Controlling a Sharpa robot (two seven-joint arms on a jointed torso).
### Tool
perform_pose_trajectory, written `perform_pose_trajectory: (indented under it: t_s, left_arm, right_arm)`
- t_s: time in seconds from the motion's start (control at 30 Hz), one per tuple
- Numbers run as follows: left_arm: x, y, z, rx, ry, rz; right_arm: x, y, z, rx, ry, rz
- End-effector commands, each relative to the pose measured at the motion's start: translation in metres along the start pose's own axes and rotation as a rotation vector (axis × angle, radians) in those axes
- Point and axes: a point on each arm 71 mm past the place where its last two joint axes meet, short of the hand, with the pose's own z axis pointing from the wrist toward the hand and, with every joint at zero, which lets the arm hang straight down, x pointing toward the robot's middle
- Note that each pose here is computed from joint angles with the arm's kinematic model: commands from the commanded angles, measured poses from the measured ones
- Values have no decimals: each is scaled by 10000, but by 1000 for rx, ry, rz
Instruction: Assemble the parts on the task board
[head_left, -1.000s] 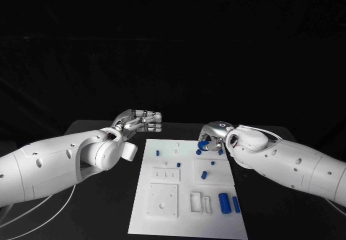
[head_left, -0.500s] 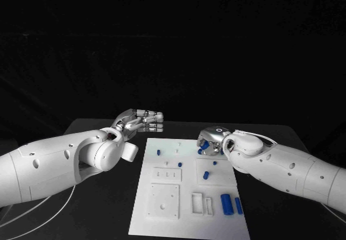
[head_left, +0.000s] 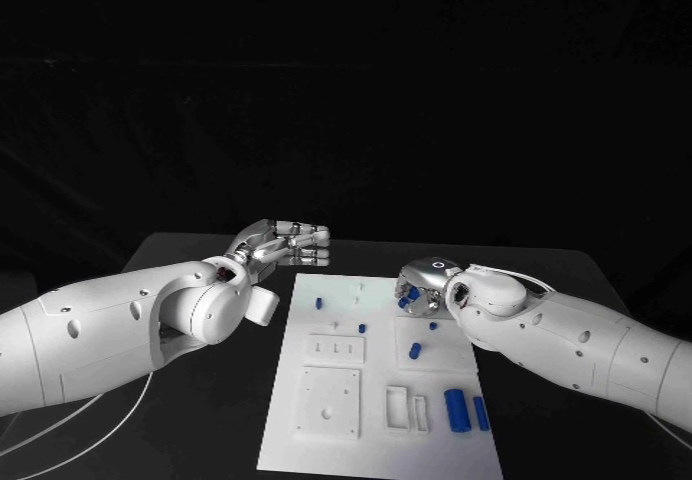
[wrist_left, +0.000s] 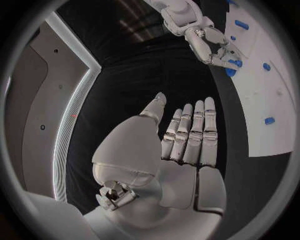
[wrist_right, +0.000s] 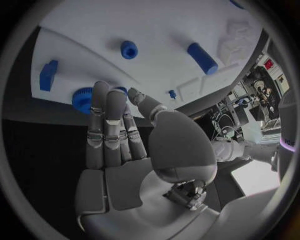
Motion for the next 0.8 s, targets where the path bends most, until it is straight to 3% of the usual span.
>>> perform_pose_trajectory:
  t_s: [0.03, 0.6, 0.8]
  left_arm:
    - [6, -19, 2, 11, 10, 1]
    - [-19, -16, -2, 9, 5, 2]
    - [-18, -15, -1, 8, 7, 1]
  right_arm:
    - [7, -7, -3, 7, 8, -21]
    - [-4, 36, -1, -5, -6, -27]
    - [-28, 53, 2, -10, -39, -35]
